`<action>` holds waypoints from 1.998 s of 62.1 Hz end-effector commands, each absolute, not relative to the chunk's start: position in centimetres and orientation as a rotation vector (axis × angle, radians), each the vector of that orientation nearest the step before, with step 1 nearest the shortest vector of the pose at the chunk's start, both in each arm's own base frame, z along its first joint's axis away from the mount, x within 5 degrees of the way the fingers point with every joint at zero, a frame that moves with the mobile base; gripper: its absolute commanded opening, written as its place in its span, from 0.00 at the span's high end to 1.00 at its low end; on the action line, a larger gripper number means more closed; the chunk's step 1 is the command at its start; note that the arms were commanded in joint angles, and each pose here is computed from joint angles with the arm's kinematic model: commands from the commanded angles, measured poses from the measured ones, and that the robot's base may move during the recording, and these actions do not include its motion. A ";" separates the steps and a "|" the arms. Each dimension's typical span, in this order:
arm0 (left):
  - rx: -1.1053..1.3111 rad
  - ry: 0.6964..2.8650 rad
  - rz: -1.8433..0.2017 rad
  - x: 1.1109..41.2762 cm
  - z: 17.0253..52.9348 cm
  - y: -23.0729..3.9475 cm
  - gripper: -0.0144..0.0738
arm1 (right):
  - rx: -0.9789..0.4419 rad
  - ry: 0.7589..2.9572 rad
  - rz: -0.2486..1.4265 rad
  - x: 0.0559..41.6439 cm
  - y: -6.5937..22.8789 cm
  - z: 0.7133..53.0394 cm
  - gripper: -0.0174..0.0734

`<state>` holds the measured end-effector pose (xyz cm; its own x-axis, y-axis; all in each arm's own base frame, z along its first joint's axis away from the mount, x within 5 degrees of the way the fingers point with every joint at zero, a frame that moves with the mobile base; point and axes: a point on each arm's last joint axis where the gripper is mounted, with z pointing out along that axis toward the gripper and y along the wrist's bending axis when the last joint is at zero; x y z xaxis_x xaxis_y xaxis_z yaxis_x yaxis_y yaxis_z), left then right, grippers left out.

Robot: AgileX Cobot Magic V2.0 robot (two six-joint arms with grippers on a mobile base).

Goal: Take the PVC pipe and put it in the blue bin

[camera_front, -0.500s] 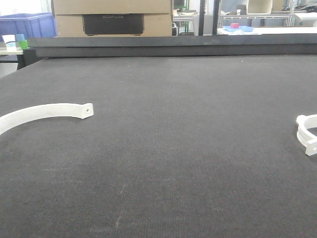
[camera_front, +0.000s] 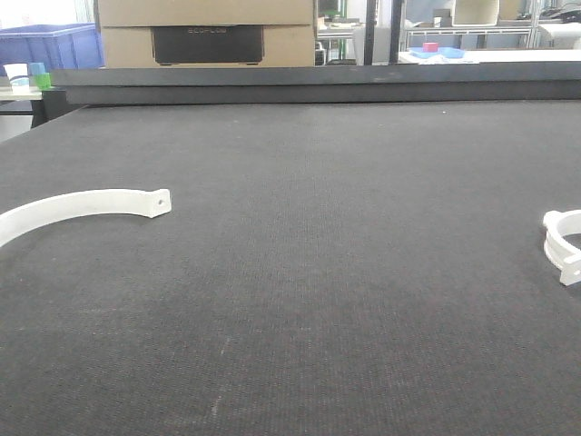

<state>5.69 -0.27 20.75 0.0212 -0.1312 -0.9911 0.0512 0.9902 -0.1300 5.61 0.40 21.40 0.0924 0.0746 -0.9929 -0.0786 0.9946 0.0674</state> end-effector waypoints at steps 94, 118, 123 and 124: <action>-0.061 1.370 -0.145 4.7 32.2 -0.2 0.96 | -0.004 1.238 0.127 3.0 0.3 32.4 0.99; -0.079 1.825 -0.116 10.1 38.4 -0.4 0.96 | -0.027 1.723 0.141 7.7 0.9 34.6 0.99; -0.085 1.962 -0.107 11.6 38.1 -0.5 0.96 | -0.034 1.883 0.147 8.9 1.1 33.9 0.99; -0.086 1.996 -0.105 12.0 37.9 -0.5 0.96 | -0.036 1.920 0.147 9.0 1.1 33.7 0.99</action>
